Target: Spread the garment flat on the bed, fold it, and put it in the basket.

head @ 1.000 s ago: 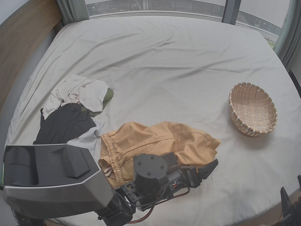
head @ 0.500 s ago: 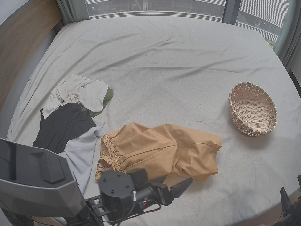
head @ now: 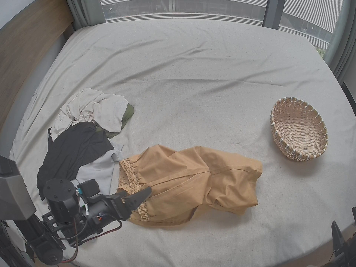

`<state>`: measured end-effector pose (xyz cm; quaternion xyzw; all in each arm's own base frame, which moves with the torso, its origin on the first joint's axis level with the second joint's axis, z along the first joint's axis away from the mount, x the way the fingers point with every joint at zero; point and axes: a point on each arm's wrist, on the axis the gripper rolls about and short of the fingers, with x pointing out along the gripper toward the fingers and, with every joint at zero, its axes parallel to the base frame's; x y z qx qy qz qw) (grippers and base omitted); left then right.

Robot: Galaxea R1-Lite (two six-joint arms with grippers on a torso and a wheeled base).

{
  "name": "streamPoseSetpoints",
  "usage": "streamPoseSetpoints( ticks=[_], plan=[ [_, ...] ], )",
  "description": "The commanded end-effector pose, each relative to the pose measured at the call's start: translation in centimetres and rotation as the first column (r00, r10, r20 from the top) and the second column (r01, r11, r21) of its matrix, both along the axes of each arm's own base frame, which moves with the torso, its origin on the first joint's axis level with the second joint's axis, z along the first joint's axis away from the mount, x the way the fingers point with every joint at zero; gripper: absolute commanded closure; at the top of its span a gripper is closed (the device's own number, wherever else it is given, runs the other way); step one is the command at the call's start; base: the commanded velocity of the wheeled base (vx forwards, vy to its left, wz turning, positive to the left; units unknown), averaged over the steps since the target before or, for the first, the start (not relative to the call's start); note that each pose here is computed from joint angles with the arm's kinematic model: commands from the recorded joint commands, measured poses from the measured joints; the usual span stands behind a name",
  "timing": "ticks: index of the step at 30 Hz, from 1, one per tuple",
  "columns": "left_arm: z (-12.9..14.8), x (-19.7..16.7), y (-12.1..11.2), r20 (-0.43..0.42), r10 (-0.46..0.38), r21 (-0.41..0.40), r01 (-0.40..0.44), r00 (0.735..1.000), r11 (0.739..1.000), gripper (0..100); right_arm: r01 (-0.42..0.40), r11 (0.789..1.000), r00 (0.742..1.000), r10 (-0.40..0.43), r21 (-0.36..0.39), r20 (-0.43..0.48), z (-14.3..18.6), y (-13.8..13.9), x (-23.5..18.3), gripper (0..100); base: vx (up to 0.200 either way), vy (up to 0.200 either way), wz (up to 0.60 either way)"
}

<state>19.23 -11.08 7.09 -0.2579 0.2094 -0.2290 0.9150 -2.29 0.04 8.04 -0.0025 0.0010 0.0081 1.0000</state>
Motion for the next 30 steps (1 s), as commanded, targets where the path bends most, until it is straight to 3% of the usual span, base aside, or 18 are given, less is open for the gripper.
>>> streamPoseSetpoints(
  ticks=[1, 17, 30],
  plan=[
    [0.1, -0.3, 1.6, -0.011, 0.044, 0.004, -0.044, 0.999, 0.999, 0, -0.001, 1.0, 1.0, 0.001, 0.001, -0.009, -0.5, 0.0, 0.0, 0, 0.0, 0.0, 0.0],
    [-3.2, 1.7, 0.0, -0.116, 0.018, 0.047, -0.013, 0.993, 0.999, 0, -0.002, 1.0, 1.0, 0.002, -0.001, -0.01, -0.5, 0.0, 0.0, 0, 0.0, 0.0, 0.0],
    [-4.0, 3.2, -1.8, -0.111, -0.009, 0.022, 0.011, 0.994, 1.0, 0, -0.002, 1.0, 1.0, 0.002, -0.001, -0.009, -0.5, 0.0, 0.0, 0, 0.0, 0.0, 0.0]
  ],
)
